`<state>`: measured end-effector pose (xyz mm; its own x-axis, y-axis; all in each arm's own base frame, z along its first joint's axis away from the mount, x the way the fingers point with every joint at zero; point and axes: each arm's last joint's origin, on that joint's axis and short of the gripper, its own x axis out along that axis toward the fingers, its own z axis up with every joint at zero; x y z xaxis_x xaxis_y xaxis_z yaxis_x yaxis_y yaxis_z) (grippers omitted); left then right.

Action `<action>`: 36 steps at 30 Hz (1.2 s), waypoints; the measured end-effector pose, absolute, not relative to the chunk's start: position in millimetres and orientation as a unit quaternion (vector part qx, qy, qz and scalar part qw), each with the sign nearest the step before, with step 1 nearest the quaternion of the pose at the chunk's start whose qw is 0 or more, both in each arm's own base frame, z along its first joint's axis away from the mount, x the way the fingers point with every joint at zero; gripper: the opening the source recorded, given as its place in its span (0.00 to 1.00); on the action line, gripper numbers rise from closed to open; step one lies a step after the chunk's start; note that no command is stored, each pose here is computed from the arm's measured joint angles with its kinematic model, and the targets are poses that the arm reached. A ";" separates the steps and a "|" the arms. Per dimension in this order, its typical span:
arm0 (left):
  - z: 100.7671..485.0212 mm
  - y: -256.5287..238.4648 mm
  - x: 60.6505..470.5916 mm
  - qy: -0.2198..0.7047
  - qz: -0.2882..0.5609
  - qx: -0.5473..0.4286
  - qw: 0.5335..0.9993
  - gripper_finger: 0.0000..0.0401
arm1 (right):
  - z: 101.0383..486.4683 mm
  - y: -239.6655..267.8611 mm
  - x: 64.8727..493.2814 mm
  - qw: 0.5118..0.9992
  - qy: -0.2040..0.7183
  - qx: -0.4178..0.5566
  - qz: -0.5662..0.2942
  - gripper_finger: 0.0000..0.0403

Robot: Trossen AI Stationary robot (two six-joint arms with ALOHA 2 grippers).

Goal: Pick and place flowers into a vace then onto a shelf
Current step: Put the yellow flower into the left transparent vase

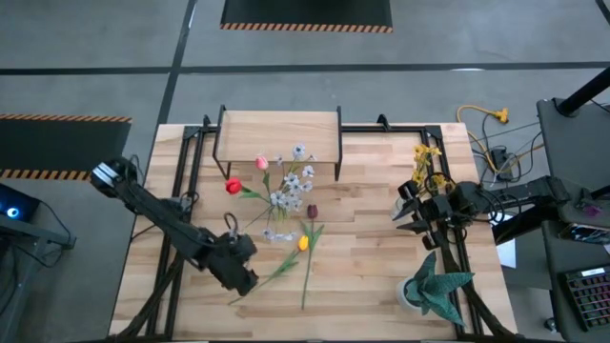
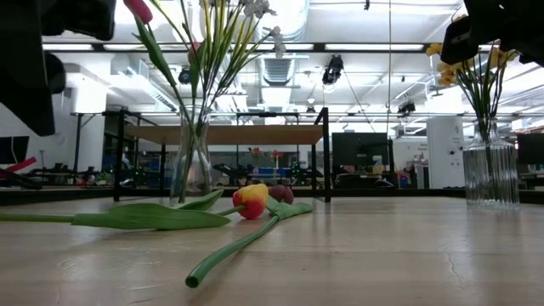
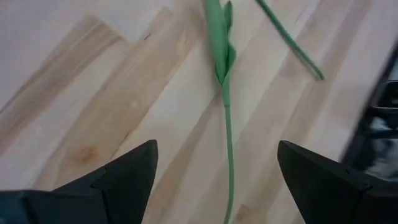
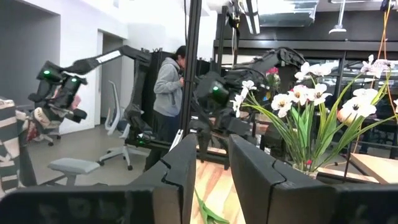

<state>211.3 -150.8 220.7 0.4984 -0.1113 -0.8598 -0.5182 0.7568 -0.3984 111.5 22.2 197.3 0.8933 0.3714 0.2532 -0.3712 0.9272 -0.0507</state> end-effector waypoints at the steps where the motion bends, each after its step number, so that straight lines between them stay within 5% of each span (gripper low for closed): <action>1: 219.5 -154.3 216.3 0.491 0.135 -0.312 0.802 0.78 | 197.3 22.2 111.5 0.973 -0.130 -0.001 0.191 0.22; 19: 182.6 -218.9 279.0 0.550 0.201 -0.238 0.775 0.78 | 203.7 22.2 111.3 0.971 -0.143 -0.023 0.188 0.17; 36: 153.6 -212.9 272.9 0.564 0.243 -0.257 0.746 0.78 | 204.1 22.2 111.2 0.971 -0.147 -0.038 0.185 0.17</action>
